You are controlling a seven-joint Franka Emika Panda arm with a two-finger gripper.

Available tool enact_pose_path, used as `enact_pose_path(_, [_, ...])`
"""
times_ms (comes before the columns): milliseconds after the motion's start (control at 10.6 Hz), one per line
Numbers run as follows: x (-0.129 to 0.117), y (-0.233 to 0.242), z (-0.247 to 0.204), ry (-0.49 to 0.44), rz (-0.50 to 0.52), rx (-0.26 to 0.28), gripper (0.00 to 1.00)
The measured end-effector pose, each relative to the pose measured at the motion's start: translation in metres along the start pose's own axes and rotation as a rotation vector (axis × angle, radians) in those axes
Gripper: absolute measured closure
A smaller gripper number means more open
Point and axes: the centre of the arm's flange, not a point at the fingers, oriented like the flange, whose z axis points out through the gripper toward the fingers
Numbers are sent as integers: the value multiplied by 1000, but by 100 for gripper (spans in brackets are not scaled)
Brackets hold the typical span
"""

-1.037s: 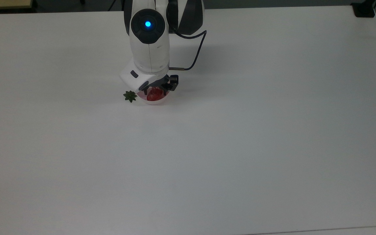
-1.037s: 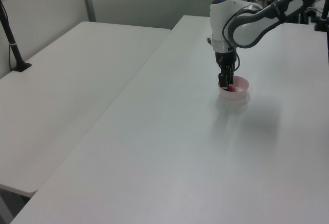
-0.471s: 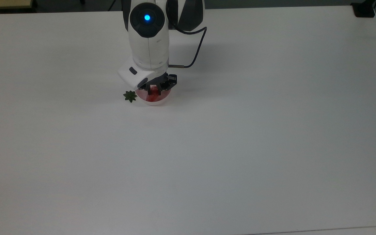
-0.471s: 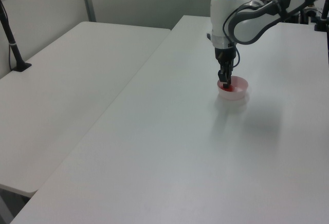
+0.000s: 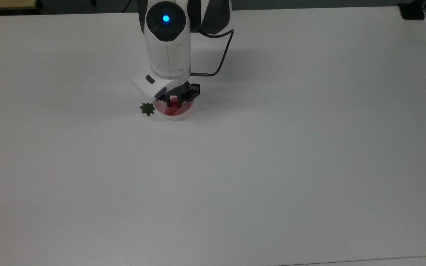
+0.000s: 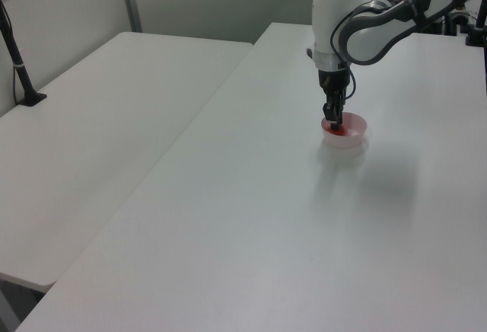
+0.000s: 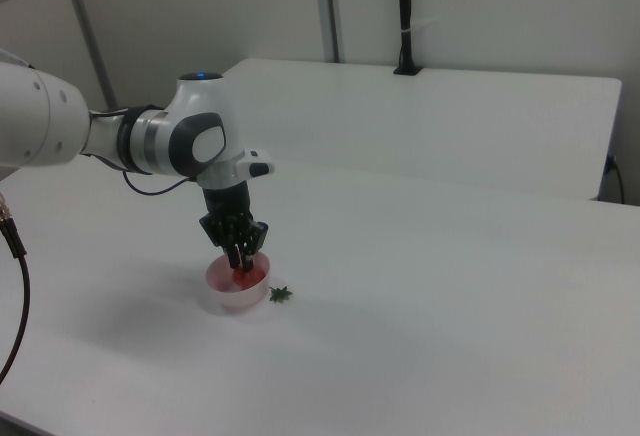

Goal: Pick up strawberry from bowl
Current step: 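Close the gripper around the red strawberry inside the bowl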

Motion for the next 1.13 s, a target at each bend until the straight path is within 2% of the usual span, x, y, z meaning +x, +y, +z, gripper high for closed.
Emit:
enact_pose_path(94, [0, 0, 0, 0, 1, 0, 69])
enact_pose_path(189, [0, 1, 1, -2, 1, 0, 56])
enact_pose_path(377, [-1, 1, 5, -10, 1, 0, 45])
enact_pose_path(471, [-2, 0, 8, -16, 1, 0, 36])
enact_pose_path(754, [-6, 1, 21, -40, -10, -15, 32])
enact_pose_path(848, [-7, 1, 25, -47, -17, -26, 32])
enact_pose_path(943, [-8, 1, 28, -44, -19, -28, 36])
enact_pose_path(1037, [-7, 1, 28, -34, -20, -27, 51])
enact_pose_path(1131, [-6, 1, 26, -27, -19, -27, 60])
